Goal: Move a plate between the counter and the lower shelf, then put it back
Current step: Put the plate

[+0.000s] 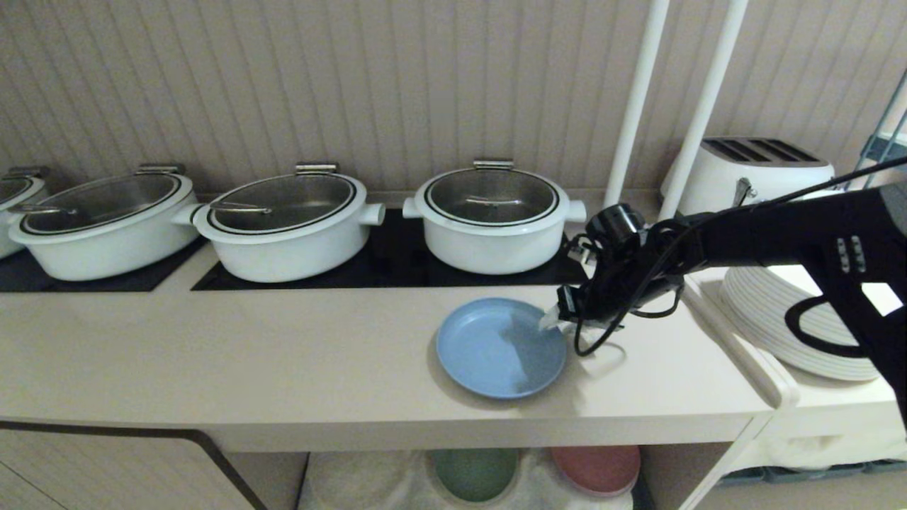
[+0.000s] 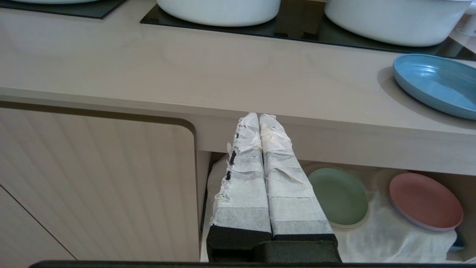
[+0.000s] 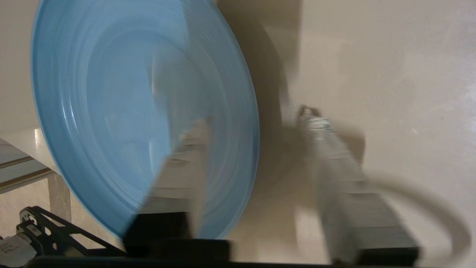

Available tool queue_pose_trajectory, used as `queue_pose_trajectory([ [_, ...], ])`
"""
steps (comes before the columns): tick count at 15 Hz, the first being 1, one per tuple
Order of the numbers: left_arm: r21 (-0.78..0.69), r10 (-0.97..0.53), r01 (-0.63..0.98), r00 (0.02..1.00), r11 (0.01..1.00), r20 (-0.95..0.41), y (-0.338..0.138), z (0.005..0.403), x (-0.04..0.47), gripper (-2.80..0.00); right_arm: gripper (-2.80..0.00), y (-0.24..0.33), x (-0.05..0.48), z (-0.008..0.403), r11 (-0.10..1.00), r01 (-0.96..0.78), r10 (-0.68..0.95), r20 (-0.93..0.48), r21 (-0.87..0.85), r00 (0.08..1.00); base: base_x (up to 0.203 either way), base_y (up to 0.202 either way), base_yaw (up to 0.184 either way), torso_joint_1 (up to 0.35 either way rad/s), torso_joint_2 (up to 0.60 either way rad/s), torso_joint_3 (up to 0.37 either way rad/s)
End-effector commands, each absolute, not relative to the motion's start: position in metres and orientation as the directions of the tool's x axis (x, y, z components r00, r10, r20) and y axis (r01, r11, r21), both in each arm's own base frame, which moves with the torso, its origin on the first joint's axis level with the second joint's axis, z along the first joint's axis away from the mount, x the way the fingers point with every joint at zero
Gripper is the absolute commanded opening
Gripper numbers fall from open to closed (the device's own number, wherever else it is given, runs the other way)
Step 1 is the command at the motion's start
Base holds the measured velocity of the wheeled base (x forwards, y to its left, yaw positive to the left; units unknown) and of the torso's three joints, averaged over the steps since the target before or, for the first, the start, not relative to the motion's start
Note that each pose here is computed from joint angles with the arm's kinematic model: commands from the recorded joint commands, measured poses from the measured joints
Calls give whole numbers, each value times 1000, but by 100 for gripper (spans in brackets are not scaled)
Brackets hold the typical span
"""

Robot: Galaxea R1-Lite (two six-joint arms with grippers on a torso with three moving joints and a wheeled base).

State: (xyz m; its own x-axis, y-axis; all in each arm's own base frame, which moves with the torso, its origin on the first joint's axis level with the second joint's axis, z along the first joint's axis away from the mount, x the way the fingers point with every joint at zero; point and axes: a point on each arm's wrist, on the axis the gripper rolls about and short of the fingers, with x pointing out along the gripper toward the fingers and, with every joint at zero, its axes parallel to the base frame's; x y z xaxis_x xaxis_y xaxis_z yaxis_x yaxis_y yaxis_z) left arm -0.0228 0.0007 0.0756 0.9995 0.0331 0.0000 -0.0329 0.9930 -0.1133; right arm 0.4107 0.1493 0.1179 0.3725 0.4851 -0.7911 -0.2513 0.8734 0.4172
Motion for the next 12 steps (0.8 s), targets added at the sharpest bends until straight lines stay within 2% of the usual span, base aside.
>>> queue_pose_trajectory([
  [1, -115, 34, -34, 999, 993, 0, 1, 75, -23, -280, 0, 149, 410, 120, 873, -250, 486, -793, 419, 368, 0, 0, 0, 0, 0, 0],
  [12, -115, 34, -33, 999, 993, 1, 1, 76, -23, -280, 0, 145, 398, 135, 873, -240, 486, -791, 423, 372, 0, 0, 0, 0, 0, 0],
])
